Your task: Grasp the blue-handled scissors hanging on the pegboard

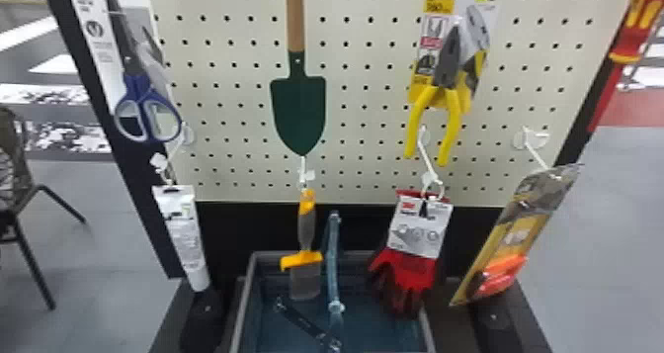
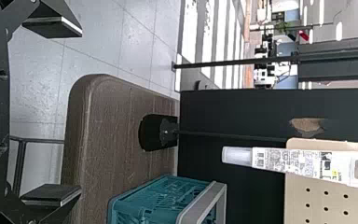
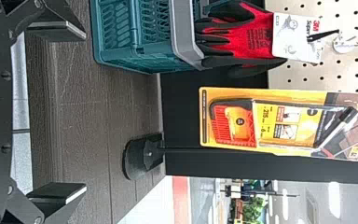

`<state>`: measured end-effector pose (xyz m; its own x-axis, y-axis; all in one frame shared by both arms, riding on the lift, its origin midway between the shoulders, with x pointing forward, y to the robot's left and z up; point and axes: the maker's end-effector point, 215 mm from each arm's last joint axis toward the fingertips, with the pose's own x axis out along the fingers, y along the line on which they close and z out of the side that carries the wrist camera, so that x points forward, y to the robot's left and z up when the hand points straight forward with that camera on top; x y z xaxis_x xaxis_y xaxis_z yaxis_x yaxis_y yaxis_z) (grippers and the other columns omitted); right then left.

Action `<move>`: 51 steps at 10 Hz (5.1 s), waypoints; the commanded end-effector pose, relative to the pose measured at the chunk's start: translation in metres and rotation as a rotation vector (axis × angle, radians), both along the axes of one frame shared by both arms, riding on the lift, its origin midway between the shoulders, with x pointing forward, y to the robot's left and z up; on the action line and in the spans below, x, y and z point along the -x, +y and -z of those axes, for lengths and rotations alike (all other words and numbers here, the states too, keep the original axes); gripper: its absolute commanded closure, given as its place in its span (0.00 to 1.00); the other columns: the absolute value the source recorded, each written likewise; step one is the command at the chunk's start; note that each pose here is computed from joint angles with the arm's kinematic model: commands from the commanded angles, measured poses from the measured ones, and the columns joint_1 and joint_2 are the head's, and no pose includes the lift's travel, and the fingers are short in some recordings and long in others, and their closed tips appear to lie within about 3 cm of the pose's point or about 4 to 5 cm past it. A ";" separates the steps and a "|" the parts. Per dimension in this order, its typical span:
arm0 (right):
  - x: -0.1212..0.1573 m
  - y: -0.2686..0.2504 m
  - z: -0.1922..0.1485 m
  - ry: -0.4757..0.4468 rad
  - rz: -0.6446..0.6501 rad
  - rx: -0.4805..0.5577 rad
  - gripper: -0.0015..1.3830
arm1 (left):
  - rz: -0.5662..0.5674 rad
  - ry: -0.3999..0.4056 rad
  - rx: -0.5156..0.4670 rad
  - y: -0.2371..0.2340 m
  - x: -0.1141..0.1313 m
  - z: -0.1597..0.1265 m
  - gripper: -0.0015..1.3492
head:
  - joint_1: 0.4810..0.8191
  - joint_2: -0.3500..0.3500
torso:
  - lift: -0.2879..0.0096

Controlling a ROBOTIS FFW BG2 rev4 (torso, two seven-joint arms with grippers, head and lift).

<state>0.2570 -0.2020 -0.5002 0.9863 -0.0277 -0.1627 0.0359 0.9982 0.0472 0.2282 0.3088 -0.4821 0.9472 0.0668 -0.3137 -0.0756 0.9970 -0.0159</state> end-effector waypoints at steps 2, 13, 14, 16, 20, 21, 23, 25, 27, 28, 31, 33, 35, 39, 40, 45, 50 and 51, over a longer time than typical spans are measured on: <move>0.001 0.000 0.001 0.002 -0.001 0.000 0.11 | -0.003 0.000 0.000 0.000 0.000 -0.001 0.09 | 0.20 0.50 | 0.63; 0.002 0.000 0.002 0.005 0.000 0.000 0.11 | 0.067 -0.083 -0.037 0.011 -0.064 -0.062 0.09 | 0.20 0.50 | 0.63; 0.002 0.000 0.002 0.005 -0.001 0.000 0.11 | 0.100 -0.099 -0.063 0.014 -0.078 -0.079 0.09 | 0.20 0.50 | 0.63; 0.002 0.000 0.003 0.007 -0.001 0.000 0.11 | 0.148 -0.140 -0.112 0.018 -0.102 -0.113 0.09 | 0.20 0.50 | 0.63; 0.002 0.000 0.003 0.007 -0.001 0.000 0.11 | 0.260 -0.178 -0.202 0.019 -0.142 -0.176 0.09 | 0.20 0.50 | 0.63; 0.002 0.000 0.003 0.007 -0.001 0.000 0.11 | 0.283 -0.190 -0.225 0.020 -0.152 -0.191 0.09 | 0.20 0.50 | 0.63; 0.002 0.000 0.003 0.007 -0.002 0.002 0.11 | 0.324 -0.217 -0.234 0.016 -0.170 -0.219 0.09 | 0.20 0.50 | 0.63; 0.002 0.000 0.003 0.007 -0.002 0.002 0.11 | 0.361 -0.251 -0.227 0.004 -0.189 -0.243 0.09 | 0.20 0.50 | 0.63; 0.002 0.000 0.003 0.007 -0.002 0.002 0.11 | 0.398 -0.281 -0.225 -0.001 -0.204 -0.264 0.09 | 0.20 0.50 | 0.63; 0.003 0.000 0.004 0.009 -0.002 0.002 0.11 | 0.414 -0.295 -0.242 -0.002 -0.210 -0.278 0.09 | 0.20 0.50 | 0.63; 0.003 0.001 0.004 0.009 -0.004 0.003 0.11 | 0.477 -0.314 -0.253 -0.004 -0.232 -0.313 0.09 | 0.20 0.50 | 0.63; 0.003 0.001 0.004 0.009 -0.004 0.003 0.11 | 0.504 -0.329 -0.263 -0.004 -0.242 -0.334 0.09 | 0.20 0.50 | 0.63; 0.002 0.001 0.003 0.008 -0.006 0.005 0.11 | 0.524 -0.307 -0.285 0.006 -0.251 -0.352 0.09 | 0.20 0.50 | 0.63; 0.000 0.002 0.001 0.002 -0.007 0.005 0.11 | 0.591 -0.281 -0.240 0.010 -0.273 -0.372 0.09 | 0.20 0.50 | 0.63; 0.001 0.002 0.002 0.004 -0.007 0.006 0.11 | 0.643 -0.282 -0.189 0.000 -0.278 -0.373 0.09 | 0.20 0.50 | 0.63; 0.000 0.002 0.003 0.006 -0.008 0.007 0.11 | 0.847 -0.253 -0.094 -0.036 -0.304 -0.386 0.09 | 0.20 0.50 | 0.63; -0.001 0.002 0.003 0.003 -0.009 0.008 0.11 | 1.060 -0.230 -0.013 -0.065 -0.297 -0.412 0.09 | 0.20 0.50 | 0.63; 0.000 0.002 0.004 0.006 -0.010 0.009 0.11 | 1.117 -0.241 0.043 -0.075 -0.294 -0.416 0.09 | 0.20 0.50 | 0.63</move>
<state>0.2574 -0.1998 -0.5033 0.9858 -0.0197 -0.1665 0.0265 0.9989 0.0386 0.5225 0.2385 -0.0689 0.5322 -0.8389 -0.1137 0.8466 0.5272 0.0728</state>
